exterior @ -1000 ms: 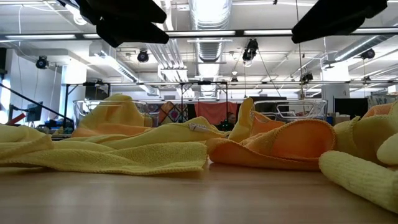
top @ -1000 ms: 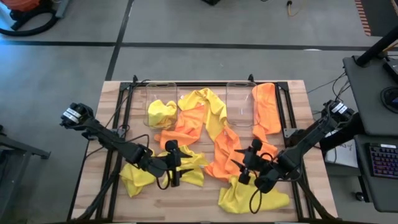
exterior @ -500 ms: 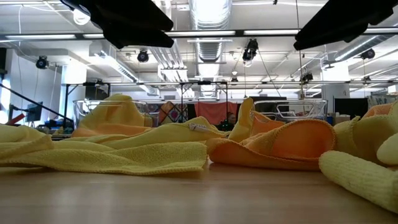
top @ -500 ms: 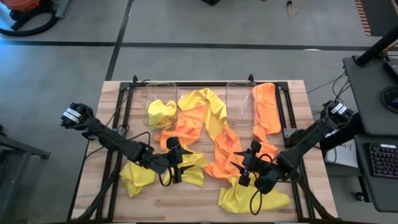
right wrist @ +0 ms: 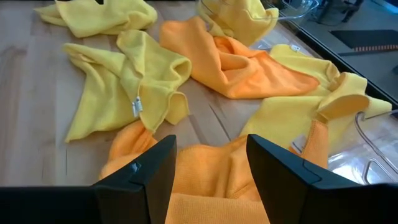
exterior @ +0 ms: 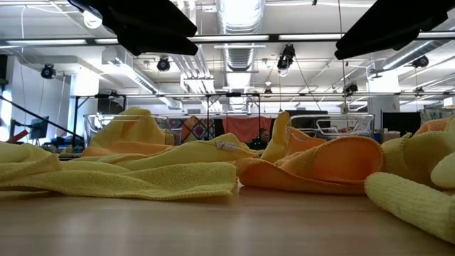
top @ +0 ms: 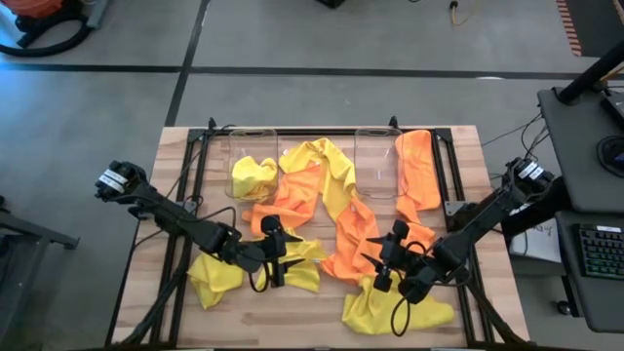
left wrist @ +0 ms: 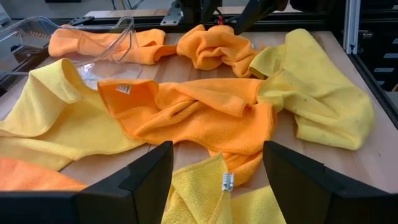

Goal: Sort microfiber towel by color & place in baskets
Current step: Put the orange microfiber cloth into the right transparent bin

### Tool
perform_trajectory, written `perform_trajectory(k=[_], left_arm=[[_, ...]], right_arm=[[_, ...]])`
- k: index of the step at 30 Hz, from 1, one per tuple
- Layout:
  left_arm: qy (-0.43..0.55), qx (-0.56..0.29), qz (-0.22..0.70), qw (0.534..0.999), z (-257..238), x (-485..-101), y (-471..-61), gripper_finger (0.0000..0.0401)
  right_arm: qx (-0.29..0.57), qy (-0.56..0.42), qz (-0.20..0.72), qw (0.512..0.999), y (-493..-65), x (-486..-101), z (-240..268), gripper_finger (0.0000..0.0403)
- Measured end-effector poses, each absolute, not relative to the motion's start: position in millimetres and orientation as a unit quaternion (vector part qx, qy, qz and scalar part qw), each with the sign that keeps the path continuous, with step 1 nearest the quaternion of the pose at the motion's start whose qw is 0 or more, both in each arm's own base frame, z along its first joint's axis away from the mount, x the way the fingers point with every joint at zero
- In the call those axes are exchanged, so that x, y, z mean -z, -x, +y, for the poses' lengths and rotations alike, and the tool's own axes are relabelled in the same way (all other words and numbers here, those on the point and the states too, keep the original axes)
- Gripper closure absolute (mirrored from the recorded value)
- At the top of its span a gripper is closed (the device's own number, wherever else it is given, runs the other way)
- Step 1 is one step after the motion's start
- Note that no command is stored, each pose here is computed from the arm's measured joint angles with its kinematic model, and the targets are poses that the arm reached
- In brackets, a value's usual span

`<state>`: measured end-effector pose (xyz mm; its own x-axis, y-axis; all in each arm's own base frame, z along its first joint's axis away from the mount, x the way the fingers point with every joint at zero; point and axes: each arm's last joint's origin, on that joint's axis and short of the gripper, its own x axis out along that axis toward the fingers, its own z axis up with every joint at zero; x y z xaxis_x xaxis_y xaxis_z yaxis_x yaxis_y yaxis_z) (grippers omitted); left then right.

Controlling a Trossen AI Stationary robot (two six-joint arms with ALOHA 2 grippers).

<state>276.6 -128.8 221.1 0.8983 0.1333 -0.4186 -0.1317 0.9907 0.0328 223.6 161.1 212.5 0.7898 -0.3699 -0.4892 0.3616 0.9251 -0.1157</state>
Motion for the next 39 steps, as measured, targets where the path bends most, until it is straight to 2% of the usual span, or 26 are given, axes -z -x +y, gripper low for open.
perform_trajectory(k=[39], left_arm=[[-0.004,-0.081,0.211,0.974,-127.9,-221.2,-277.0,0.0169]], right_arm=[[0.193,0.01,0.261,0.946,-223.5,-212.1,160.9,0.0211]])
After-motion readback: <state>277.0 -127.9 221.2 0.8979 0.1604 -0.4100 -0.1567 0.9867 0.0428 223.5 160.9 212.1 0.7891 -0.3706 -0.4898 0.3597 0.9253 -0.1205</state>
